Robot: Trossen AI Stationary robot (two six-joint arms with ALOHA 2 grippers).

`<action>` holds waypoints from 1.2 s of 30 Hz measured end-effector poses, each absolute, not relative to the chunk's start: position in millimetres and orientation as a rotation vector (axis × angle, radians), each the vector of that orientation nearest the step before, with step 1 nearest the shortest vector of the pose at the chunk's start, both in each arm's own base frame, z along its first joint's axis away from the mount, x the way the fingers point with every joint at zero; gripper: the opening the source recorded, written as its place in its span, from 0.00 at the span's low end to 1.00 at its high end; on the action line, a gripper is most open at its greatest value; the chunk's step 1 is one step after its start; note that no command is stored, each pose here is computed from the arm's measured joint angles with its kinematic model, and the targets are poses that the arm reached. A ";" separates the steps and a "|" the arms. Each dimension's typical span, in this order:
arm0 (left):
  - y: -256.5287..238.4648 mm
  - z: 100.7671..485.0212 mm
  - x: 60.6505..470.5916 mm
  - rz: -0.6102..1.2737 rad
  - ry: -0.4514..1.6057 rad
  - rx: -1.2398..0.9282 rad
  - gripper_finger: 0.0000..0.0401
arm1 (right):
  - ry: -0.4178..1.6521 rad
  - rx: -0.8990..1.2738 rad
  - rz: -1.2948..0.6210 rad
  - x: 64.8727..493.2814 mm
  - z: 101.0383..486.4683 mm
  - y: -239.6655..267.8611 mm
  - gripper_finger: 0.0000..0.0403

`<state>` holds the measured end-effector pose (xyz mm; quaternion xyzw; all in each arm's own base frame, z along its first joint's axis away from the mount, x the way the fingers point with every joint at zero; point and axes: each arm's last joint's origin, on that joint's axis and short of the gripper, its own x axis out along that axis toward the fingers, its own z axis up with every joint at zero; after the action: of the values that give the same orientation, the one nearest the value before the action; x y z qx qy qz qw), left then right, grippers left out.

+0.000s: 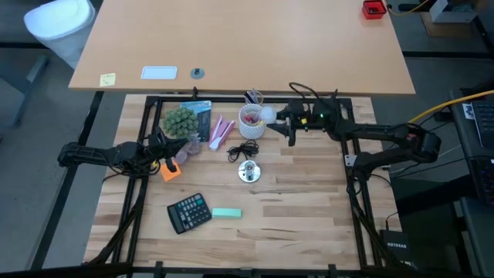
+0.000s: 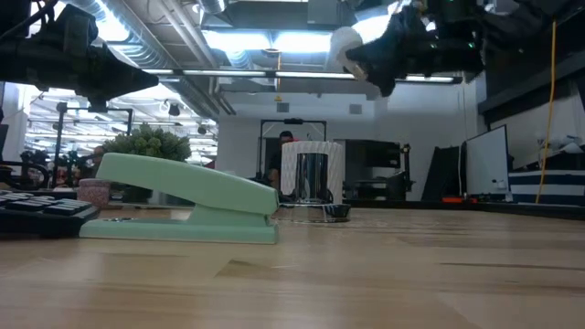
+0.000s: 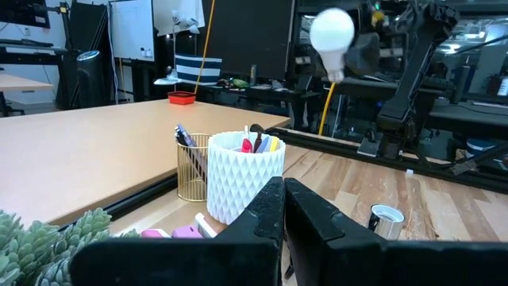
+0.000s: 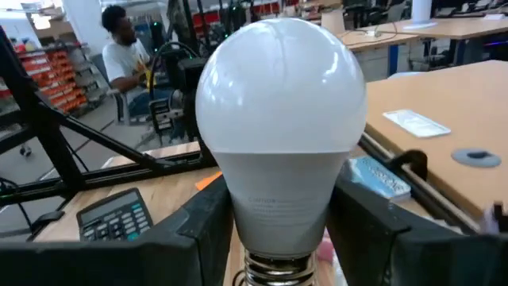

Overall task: Screw lightbulb
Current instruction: Insert the lightbulb into the lamp

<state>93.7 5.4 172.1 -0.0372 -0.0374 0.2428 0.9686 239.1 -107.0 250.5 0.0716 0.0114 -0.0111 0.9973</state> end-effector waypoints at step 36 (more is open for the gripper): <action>5.3 172.1 93.7 0.491 -0.076 -0.076 0.01 | -0.126 0.196 -0.033 300.4 125.3 -26.1 0.45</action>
<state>93.7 5.3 172.1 -0.0374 -0.0375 0.2428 0.9686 300.4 -26.1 125.3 0.0980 -0.0630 -0.0165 0.9931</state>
